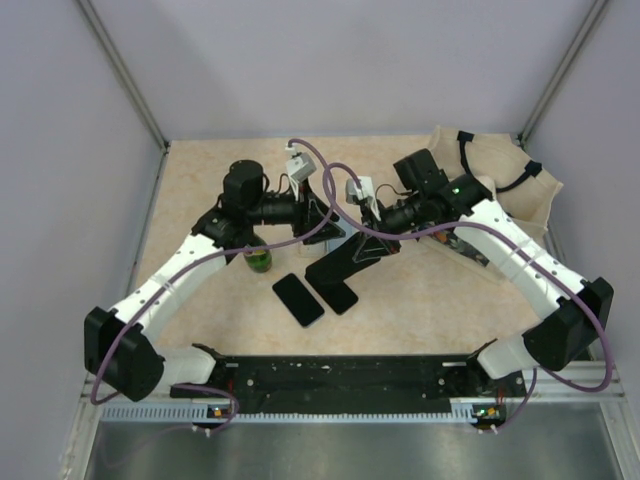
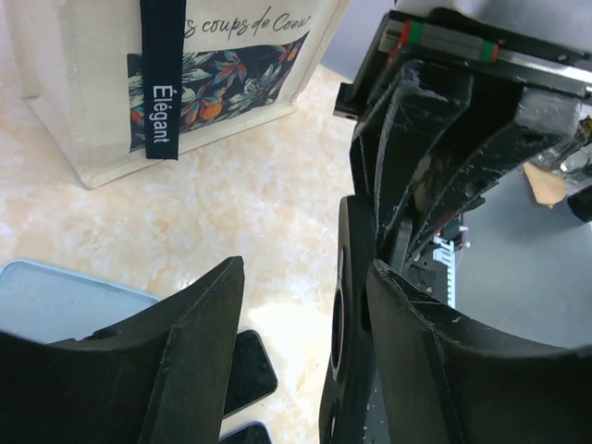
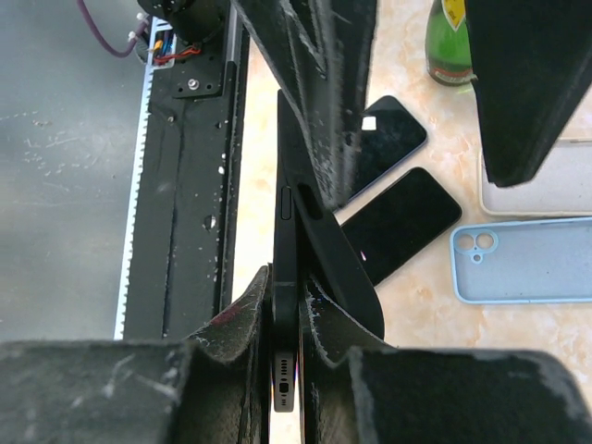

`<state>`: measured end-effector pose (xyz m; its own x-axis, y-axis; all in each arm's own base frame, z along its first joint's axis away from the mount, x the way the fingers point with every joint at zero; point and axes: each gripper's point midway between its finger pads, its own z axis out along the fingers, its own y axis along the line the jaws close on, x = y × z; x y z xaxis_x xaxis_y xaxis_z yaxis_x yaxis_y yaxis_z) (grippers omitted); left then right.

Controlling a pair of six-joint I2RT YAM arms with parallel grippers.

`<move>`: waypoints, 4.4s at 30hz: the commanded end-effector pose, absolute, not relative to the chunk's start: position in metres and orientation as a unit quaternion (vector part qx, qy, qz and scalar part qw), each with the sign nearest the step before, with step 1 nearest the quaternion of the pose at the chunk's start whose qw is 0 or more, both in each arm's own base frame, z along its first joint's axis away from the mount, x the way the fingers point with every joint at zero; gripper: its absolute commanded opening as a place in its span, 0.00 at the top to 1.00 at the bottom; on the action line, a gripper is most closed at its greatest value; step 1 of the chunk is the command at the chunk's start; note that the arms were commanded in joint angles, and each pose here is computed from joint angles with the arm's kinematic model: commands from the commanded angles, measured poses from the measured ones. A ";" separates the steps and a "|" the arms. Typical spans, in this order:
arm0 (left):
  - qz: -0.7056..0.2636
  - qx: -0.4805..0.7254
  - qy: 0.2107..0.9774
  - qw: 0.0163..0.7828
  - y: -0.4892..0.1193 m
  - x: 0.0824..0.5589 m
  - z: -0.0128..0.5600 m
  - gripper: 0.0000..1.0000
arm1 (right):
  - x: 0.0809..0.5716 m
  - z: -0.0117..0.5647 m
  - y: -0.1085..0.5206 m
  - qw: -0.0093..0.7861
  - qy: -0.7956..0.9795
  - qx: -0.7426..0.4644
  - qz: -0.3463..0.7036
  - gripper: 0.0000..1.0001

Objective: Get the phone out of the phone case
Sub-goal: Remove the phone case from the phone, then place the phone case at the center of the board.

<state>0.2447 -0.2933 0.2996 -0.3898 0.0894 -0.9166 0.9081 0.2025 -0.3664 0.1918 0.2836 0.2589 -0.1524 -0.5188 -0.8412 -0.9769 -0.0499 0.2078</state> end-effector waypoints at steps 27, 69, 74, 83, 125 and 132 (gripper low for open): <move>-0.545 0.390 0.637 0.382 -0.323 0.232 0.290 0.53 | 0.188 0.317 0.296 0.335 0.565 -0.607 0.448 1.00; -0.615 0.373 0.637 0.279 -0.338 0.210 0.256 1.00 | 0.194 0.321 0.296 0.362 0.570 -0.616 0.405 1.00; -0.568 0.335 0.680 0.321 -0.331 0.239 0.250 1.00 | 0.187 0.317 0.293 0.357 0.568 -0.617 0.411 1.00; -0.543 0.253 0.716 0.359 -0.311 0.284 0.254 1.00 | 0.179 0.316 0.291 0.352 0.562 -0.618 0.422 1.00; -0.561 -0.029 0.757 0.335 -0.335 0.401 0.183 1.00 | 0.193 0.251 0.170 0.362 0.741 -0.487 0.288 1.00; -0.545 -0.070 0.775 0.313 -0.353 0.440 0.159 1.00 | 0.198 0.251 0.165 0.364 0.748 -0.475 0.287 1.00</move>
<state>0.4107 -0.3426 0.1419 -0.8238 -0.3845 -0.4165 0.2476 0.4169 -0.8746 0.1953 0.1625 0.2362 -0.3162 -0.5437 -0.7774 -0.9156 0.3896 0.0998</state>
